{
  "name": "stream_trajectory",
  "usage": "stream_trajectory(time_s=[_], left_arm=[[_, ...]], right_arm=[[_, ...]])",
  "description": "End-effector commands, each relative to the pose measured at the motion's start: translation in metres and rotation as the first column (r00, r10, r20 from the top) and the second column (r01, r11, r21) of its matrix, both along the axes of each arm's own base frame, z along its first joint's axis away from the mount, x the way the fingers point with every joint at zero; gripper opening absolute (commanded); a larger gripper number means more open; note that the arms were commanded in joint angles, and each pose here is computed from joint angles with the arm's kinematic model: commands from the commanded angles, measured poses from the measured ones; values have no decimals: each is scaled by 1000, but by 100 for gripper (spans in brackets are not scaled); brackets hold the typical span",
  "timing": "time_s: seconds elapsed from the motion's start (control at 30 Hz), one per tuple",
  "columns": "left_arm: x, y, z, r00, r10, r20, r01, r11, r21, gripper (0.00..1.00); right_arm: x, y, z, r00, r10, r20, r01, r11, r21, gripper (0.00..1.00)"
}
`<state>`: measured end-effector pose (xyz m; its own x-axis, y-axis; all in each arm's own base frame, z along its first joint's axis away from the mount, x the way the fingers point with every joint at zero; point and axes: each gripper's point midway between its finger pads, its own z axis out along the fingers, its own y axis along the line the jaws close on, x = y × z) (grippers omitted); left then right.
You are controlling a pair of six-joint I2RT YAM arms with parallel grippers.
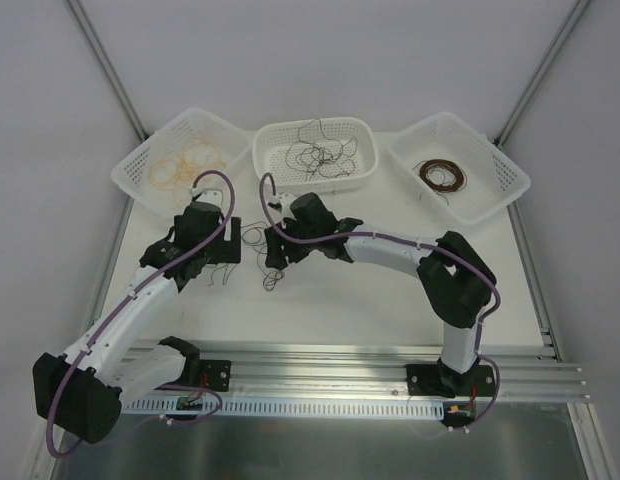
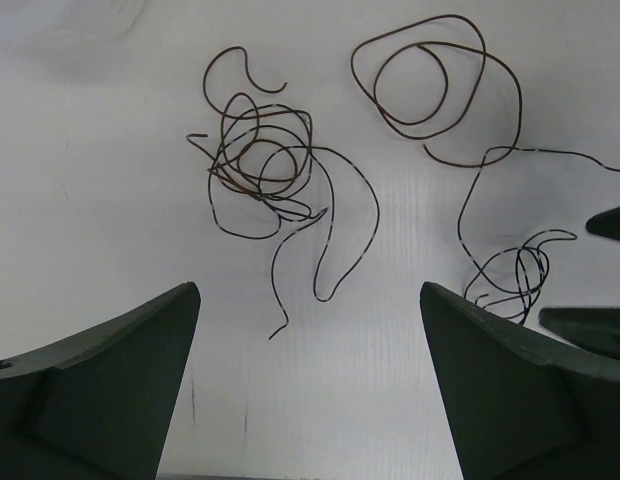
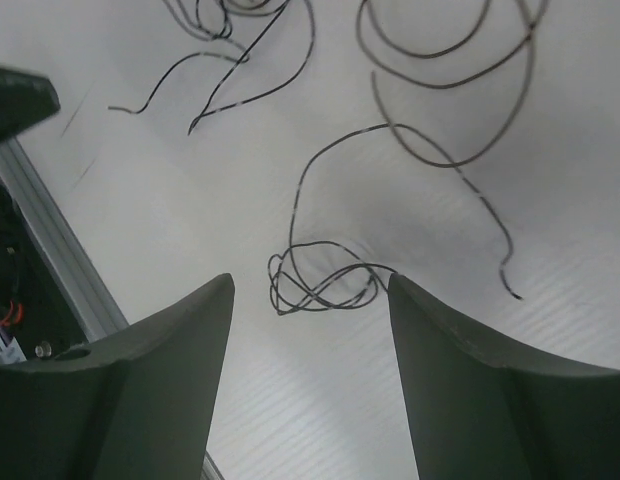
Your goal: Untangle the cables
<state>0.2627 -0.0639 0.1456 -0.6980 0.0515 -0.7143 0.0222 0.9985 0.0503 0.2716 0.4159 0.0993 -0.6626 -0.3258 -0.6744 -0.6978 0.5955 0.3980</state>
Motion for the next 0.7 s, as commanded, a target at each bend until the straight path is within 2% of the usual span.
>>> stream_trajectory(time_s=[0.0,0.2,0.3,0.4,0.43,0.5,0.53,0.63,0.67], left_arm=[[0,21,6,994,106,30,-106,994,7,94],[1,33,11,985,167,46,-166,986,-22,94],[1,33,10,985,168,40,-166,985,-34,94],[1,30,9,987,155,29,-154,987,-45,94],[1,30,9,988,152,27,-151,987,-49,94],[1,26,8,991,131,18,-130,990,-58,94],[2,23,9,992,122,19,-120,991,-67,94],[1,14,9,997,77,8,-76,992,-101,94],[1,10,9,998,66,7,-64,991,-113,94]], right_arm=[[-13,32,1,988,137,67,-140,990,34,67],[-18,47,-31,987,157,23,-158,987,19,62],[-19,48,-41,987,158,10,-158,987,11,56],[-20,46,-44,988,155,10,-155,988,9,41],[-20,45,-37,988,151,21,-152,988,17,30],[-19,38,-33,991,129,36,-130,992,10,20],[-17,36,-17,991,118,64,-120,992,26,11],[-12,21,-3,994,68,86,-70,997,20,0],[-9,14,12,993,38,111,-41,999,27,1]])
